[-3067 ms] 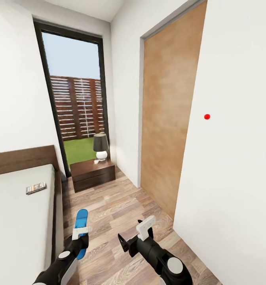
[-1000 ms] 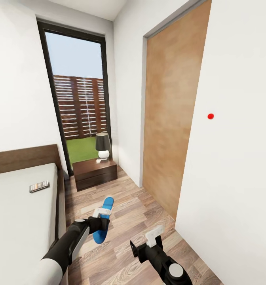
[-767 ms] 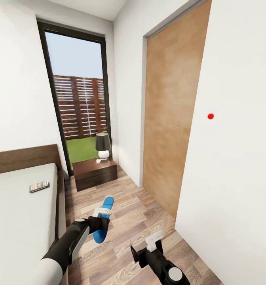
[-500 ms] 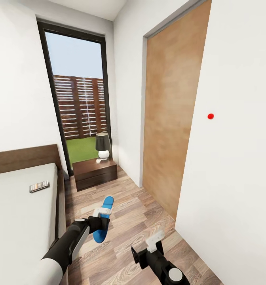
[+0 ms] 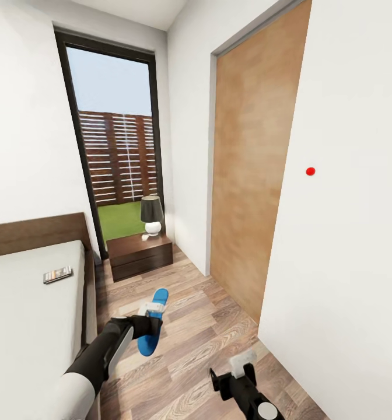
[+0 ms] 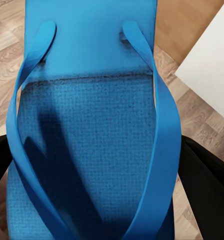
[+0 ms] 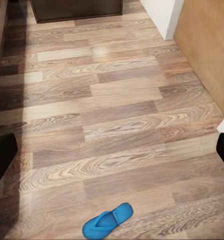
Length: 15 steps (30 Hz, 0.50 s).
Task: In the bedroom, move the book from the bed onto either nightstand, and place the two sandals side by side next to the bed.
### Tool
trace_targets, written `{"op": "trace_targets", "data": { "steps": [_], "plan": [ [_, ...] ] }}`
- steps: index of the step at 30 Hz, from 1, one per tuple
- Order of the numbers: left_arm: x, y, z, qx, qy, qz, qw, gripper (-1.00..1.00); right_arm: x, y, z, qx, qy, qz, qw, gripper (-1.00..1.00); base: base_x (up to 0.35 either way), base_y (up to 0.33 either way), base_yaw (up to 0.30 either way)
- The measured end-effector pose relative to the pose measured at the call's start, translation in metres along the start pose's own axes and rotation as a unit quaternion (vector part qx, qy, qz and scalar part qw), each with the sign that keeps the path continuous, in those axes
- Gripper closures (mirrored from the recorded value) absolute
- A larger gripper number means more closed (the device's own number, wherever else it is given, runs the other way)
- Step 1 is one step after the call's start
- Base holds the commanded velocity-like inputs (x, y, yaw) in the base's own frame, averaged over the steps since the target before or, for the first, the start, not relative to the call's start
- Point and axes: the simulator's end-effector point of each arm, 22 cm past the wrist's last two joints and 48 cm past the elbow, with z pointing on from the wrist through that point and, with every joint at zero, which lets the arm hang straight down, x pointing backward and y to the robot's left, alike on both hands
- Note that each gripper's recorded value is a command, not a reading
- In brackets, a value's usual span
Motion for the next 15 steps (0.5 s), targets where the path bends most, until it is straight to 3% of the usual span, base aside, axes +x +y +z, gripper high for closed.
{"op": "trace_targets", "data": {
  "steps": [7,15],
  "plan": [
    [-0.007,-0.003,-0.001,0.001,-0.004,0.004,1.0000,1.00,0.017,-0.012,0.004,0.029,-0.006,0.006,0.9995,-1.00,0.000,0.000,0.000],
    [-0.009,-0.006,-0.002,0.003,-0.002,0.003,1.0000,1.00,0.067,-0.006,0.010,0.030,0.040,0.012,0.9987,-1.00,0.000,0.000,0.000]
  ]
}}
